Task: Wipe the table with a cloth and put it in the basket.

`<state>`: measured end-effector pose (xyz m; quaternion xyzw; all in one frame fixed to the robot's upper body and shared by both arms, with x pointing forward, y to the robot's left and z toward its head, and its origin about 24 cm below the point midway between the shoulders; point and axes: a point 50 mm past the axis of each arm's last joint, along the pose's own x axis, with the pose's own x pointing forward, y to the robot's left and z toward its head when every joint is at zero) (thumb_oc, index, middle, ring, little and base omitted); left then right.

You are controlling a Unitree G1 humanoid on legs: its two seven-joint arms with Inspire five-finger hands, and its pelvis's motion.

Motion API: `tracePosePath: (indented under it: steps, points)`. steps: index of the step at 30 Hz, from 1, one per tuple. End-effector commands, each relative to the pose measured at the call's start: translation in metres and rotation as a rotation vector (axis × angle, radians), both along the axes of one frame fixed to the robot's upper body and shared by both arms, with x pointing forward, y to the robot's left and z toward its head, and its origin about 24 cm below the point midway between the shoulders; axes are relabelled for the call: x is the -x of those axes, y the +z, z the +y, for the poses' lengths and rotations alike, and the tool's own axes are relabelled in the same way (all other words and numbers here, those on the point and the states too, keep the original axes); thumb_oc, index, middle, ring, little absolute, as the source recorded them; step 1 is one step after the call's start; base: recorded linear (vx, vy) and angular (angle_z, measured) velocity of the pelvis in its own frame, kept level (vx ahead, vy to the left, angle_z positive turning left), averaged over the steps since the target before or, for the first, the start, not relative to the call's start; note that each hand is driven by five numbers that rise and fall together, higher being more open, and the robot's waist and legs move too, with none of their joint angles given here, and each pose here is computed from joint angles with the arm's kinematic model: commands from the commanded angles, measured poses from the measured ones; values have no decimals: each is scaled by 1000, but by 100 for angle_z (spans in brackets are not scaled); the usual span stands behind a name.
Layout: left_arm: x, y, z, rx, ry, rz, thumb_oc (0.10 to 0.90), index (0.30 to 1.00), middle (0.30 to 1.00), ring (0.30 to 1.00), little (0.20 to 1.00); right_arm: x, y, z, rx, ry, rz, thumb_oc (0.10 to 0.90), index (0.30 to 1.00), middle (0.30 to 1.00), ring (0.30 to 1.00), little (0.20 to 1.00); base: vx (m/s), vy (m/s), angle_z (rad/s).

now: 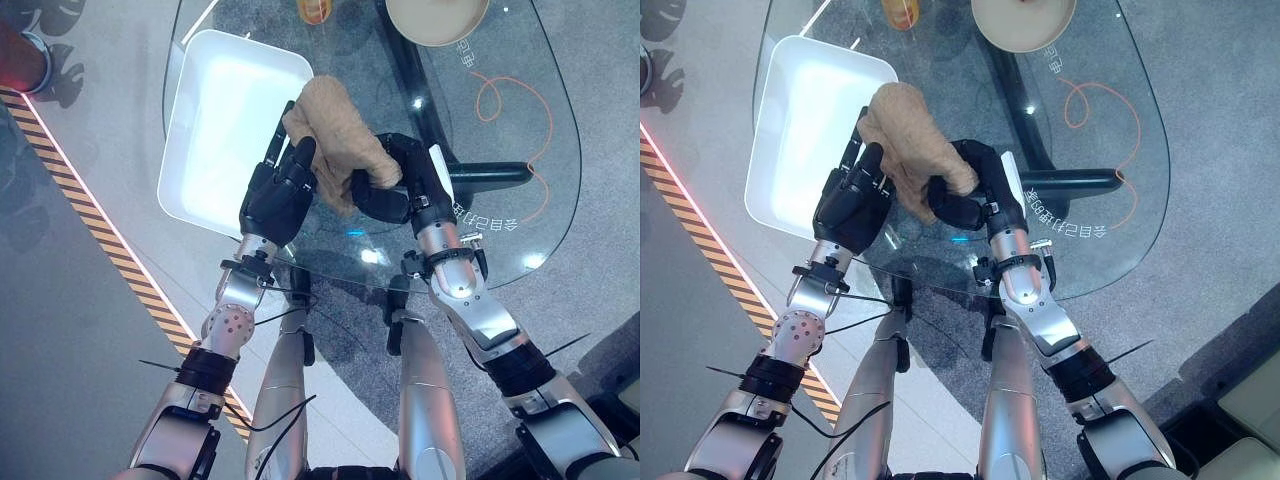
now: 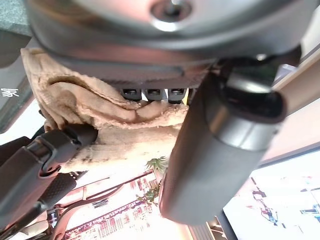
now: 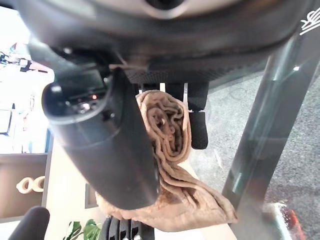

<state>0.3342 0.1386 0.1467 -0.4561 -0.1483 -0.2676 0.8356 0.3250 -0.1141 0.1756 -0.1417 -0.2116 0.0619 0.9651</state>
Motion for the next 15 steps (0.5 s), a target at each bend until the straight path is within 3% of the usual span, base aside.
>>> tracePosePath:
  steps: [1, 9, 15]
  points:
    - [11, 75, -18, 28, -134, -396, 800, 900, 900, 900, 900, 14, 54, 30, -25, 161, -219, 100, 300, 300, 300, 200, 0, 0, 0]
    - [11, 78, -20, 24, -143, -402, 800, 900, 900, 900, 900, 11, 52, 32, 3, 174, -207, 100, 300, 300, 300, 200, 0, 0, 0]
    - [7, 74, -17, 30, -104, -351, 800, 900, 900, 900, 900, 21, 66, 37, 18, 219, -308, 100, 300, 300, 300, 200, 0, 0, 0]
